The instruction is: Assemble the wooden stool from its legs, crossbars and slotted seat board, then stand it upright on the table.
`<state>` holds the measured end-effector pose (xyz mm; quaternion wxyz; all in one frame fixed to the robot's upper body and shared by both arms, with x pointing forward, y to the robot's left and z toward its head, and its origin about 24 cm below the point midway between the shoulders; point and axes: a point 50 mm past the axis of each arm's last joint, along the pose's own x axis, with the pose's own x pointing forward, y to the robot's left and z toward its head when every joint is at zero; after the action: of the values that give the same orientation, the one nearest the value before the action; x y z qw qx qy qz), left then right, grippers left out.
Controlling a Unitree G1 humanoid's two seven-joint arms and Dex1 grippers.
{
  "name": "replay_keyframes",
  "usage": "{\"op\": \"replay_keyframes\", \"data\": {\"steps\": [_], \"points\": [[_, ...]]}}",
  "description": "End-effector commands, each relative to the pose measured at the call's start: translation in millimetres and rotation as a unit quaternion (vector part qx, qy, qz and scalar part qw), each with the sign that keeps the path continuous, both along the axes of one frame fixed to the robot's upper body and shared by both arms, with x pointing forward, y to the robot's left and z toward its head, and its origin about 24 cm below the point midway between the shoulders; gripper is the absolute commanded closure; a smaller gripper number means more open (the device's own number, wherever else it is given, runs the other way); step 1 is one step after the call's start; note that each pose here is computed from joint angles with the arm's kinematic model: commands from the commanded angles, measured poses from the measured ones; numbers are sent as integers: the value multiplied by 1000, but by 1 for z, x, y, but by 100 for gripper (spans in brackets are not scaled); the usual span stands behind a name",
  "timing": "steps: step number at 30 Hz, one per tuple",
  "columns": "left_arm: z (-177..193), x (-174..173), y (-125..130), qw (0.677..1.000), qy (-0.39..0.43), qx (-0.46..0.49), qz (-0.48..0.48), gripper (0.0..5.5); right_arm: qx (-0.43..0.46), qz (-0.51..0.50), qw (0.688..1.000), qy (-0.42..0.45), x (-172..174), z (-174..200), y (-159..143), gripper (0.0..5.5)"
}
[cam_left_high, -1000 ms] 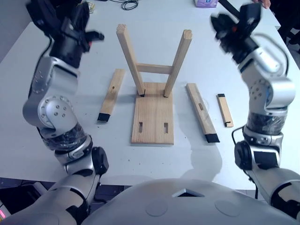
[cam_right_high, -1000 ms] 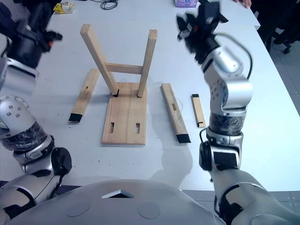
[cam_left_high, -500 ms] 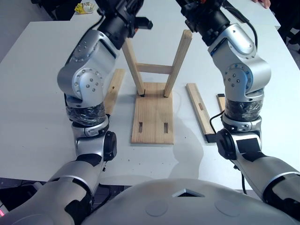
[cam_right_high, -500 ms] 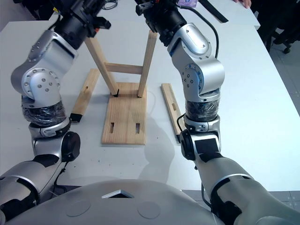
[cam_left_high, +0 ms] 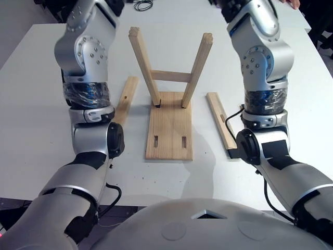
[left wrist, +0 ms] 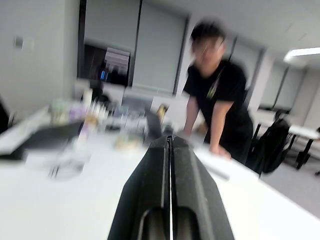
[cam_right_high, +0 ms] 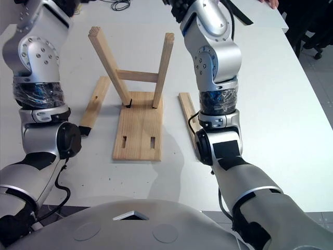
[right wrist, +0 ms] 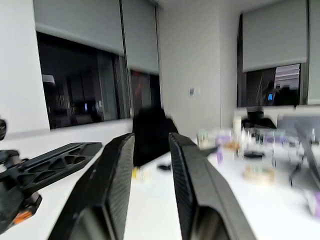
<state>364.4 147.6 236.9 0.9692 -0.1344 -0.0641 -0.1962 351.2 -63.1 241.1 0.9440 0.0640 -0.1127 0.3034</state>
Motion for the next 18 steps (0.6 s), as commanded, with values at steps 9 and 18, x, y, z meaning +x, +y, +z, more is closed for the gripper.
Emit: {"op": "replay_keyframes", "data": {"steps": [9, 18], "points": [[-72, -53, -13, 985, 160, 35, -54, 550, -56, 50, 984, 160, -28, -61, -4, 420], [6, -52, 10, 997, -38, -70, -16, 550, 31, 102, 994, 38, -47, -7, -26, 420]]}}
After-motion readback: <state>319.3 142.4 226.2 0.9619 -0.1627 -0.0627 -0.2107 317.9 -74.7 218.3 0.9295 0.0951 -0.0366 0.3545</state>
